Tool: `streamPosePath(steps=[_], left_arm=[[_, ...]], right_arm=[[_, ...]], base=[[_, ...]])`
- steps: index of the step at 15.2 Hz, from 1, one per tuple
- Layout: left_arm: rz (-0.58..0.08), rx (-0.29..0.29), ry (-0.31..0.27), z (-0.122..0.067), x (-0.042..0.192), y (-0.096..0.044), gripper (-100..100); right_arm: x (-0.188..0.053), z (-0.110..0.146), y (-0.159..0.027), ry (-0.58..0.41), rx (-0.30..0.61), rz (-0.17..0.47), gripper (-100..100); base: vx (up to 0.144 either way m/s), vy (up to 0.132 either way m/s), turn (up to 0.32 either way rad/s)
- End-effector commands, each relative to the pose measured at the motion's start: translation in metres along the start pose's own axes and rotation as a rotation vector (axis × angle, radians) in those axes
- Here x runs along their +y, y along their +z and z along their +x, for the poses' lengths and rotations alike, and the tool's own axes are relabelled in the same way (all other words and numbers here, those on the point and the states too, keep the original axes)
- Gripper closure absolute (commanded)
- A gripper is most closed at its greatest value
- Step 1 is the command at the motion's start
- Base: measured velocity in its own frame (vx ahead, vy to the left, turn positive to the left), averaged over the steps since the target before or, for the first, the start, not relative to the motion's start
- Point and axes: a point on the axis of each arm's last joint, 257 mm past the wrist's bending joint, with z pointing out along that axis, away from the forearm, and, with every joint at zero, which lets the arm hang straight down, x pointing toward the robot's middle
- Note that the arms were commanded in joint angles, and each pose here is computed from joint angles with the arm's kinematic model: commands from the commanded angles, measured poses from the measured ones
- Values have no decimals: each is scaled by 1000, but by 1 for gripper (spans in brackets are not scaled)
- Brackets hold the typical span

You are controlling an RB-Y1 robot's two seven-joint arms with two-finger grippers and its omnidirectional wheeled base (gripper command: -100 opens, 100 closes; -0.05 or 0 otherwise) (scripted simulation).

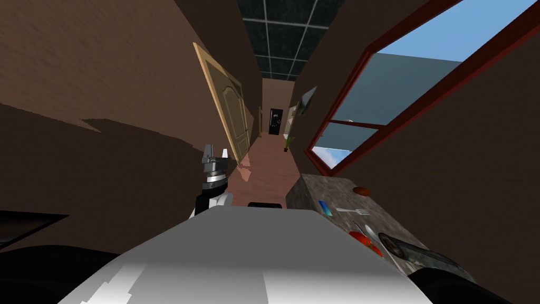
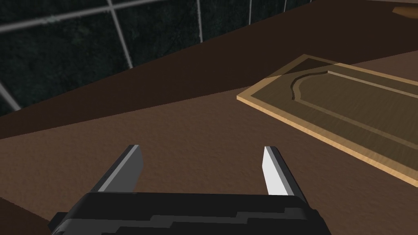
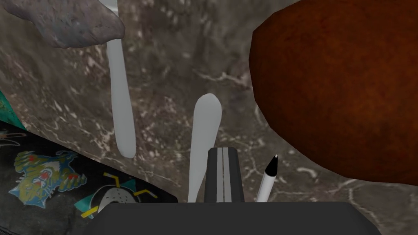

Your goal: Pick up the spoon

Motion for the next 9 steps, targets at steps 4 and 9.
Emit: streamPosePath(steps=[4,9], left_arm=[[0,0,0,0,0,0,0],[0,0,0,0,0,0,0]], right_arm=[[9,-8,-8,6,-6,13,100],[15,-14,-18,-2,-9,35,100]], base=[[-1,-35,-15],[-7,-45,-11]])
